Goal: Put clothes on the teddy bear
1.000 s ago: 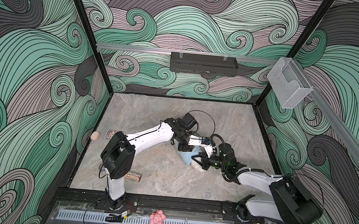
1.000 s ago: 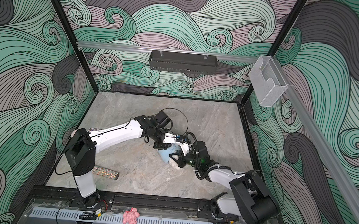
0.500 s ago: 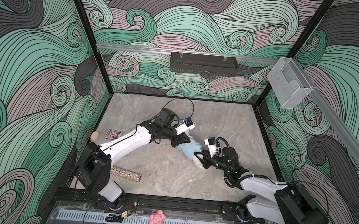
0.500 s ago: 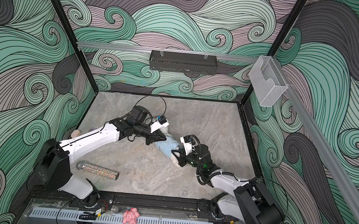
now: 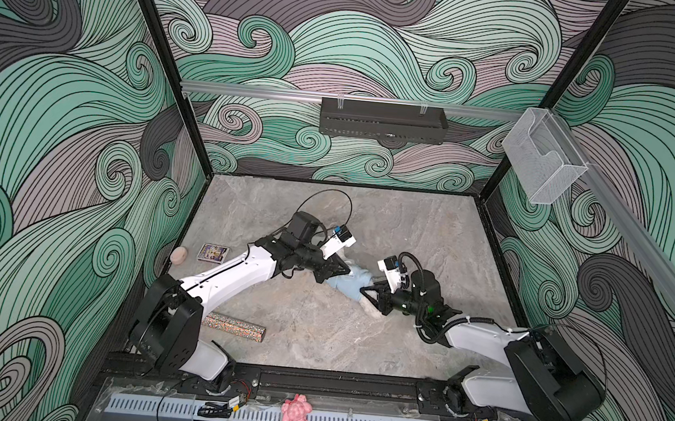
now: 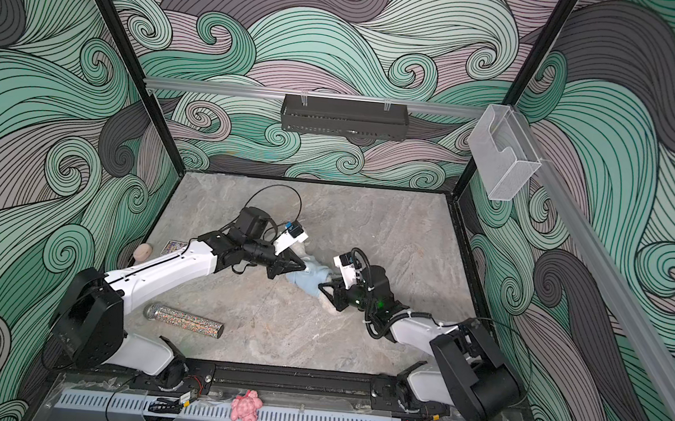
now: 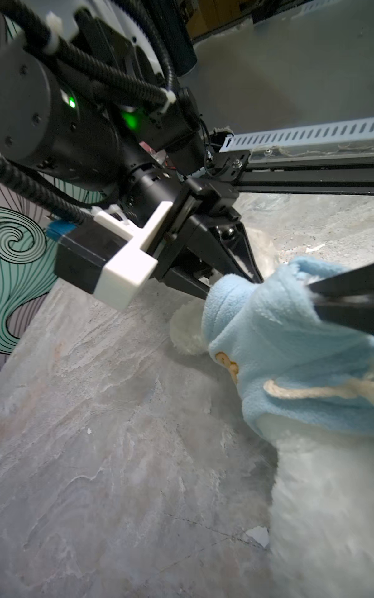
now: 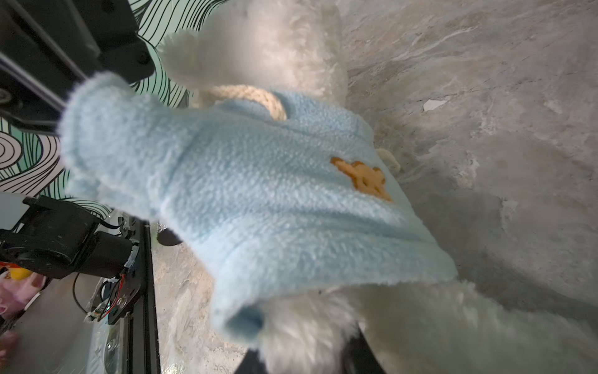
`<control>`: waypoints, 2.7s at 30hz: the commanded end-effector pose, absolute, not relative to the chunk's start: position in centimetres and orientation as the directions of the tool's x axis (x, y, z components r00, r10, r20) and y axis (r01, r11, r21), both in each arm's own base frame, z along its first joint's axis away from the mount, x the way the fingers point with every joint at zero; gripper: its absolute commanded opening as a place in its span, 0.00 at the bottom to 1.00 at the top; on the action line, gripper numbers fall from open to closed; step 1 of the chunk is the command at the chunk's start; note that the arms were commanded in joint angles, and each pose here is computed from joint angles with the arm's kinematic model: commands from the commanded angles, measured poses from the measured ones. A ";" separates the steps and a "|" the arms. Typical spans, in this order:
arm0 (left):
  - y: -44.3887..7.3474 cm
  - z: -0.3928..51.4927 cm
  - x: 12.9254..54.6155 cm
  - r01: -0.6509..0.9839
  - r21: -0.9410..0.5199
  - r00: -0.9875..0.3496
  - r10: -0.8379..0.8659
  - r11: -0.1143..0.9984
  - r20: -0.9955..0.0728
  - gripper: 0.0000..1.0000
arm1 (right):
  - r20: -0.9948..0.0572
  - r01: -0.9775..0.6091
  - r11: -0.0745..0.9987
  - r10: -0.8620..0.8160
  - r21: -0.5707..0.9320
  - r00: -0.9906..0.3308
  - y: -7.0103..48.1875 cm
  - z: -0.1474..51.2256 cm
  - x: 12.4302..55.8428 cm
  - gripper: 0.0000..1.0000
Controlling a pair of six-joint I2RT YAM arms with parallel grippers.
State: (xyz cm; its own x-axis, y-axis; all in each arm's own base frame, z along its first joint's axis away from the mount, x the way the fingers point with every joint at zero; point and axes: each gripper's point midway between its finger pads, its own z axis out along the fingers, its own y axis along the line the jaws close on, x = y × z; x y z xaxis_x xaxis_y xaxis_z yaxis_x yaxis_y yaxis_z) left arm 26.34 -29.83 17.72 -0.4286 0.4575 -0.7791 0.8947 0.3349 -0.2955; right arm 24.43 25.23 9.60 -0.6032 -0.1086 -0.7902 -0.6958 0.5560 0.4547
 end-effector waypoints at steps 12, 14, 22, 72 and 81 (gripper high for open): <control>-31.9 19.3 25.4 0.834 -0.400 -0.533 0.369 0.380 -0.762 0.00 | -0.868 -0.794 0.531 -0.199 0.295 -0.455 27.7 12.2 25.7 0.60; -31.8 20.6 24.9 0.835 -0.408 -0.530 0.342 0.369 -0.776 0.00 | -0.858 -0.785 0.539 -0.202 0.305 -0.472 27.8 11.6 26.0 0.41; -28.8 22.6 26.3 0.767 -0.476 -0.580 0.146 0.430 -0.802 0.00 | -0.807 -0.722 0.560 -0.150 0.407 -0.571 26.4 9.3 26.4 0.00; -30.7 20.0 23.0 0.986 0.141 0.046 0.664 0.090 -0.747 0.26 | -0.790 -0.774 0.376 -0.151 0.509 -0.594 29.5 11.1 24.7 0.00; -30.3 18.9 23.3 0.982 0.171 0.070 0.690 0.079 -0.721 0.21 | -0.786 -0.769 0.376 -0.149 0.516 -0.600 29.6 10.9 24.8 0.00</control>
State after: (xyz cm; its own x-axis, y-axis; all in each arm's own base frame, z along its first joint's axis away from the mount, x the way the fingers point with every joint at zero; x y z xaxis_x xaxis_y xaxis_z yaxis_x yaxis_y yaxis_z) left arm 22.94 -30.08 18.61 0.0452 0.6752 -0.7362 0.9837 0.0985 0.1506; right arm 24.58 29.16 10.28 -0.6246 -0.1566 -0.7651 -0.7504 0.3915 0.5325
